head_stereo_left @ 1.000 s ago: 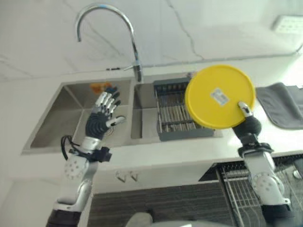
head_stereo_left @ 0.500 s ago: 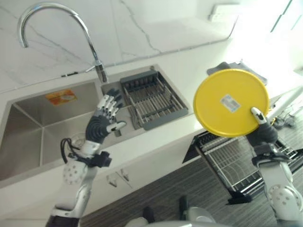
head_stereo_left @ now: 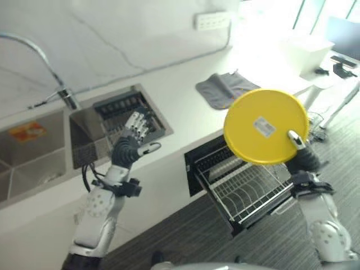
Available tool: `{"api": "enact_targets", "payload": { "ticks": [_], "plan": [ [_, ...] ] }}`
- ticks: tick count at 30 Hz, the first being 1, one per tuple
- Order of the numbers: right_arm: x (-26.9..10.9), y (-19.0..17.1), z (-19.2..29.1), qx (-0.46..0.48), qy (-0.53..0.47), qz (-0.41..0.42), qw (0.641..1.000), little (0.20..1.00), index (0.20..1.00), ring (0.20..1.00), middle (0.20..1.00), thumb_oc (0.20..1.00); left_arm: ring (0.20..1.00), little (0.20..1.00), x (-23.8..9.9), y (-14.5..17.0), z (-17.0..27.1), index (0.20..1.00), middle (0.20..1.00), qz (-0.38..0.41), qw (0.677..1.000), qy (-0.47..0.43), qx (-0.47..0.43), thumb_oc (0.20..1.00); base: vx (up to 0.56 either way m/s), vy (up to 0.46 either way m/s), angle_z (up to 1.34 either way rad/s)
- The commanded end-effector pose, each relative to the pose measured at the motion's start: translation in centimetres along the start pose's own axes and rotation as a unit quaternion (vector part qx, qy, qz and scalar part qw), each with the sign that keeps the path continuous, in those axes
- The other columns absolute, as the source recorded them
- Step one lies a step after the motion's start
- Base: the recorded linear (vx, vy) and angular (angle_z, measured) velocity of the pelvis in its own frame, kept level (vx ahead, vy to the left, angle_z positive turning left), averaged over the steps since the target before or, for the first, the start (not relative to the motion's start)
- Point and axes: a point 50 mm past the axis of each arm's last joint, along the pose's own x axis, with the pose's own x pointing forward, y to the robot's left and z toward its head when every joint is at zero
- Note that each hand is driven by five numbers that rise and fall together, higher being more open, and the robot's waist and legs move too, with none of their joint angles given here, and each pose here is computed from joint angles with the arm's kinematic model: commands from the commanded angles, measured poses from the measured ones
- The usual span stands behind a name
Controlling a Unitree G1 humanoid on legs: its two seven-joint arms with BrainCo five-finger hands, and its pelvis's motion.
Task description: Place the dishes in the dishwasher.
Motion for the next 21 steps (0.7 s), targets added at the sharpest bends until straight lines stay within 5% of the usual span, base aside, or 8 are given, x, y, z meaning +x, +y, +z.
{"api": "enact_targets", "payload": {
  "ticks": [1, 8, 13, 21],
  "plan": [
    [1.7, 5.7, 1.3, 0.031, -0.07, 0.12, 0.99, 0.2, 0.2, 0.2, 0.2, 0.2, 1.0, 1.0, 1.1, 1.4, 3.1, 1.0, 1.0, -0.002, 0.995, -0.066, 0.078, 1.0, -0.01, -0.512, -0.18],
    [1.1, 4.6, 2.8, -0.018, -0.11, 0.089, 0.99, 0.2, 0.2, 0.2, 0.2, 0.2, 1.0, 1.0, -0.5, 2.2, 2.5, 1.0, 1.0, 0.017, 0.996, -0.051, 0.067, 1.0, 0.06, -0.298, -0.02],
    [1.2, 7.1, 3.6, -0.036, -0.212, 0.091, 0.972, 0.2, 0.2, 0.2, 0.2, 0.2, 1.0, 1.0, 0.8, 0.3, 2.3, 1.0, 1.0, -0.014, 0.996, -0.067, 0.054, 1.0, 0.18, 0.128, 0.44],
    [-0.2, 5.1, 5.5, -0.026, -0.236, 0.1, 0.966, 0.2, 0.2, 0.2, 0.2, 0.2, 1.0, 1.0, 1.1, 0.4, 2.7, 1.0, 1.0, -0.024, 0.992, -0.084, 0.086, 1.0, 0.17, 0.202, 0.04]
  ]
}}
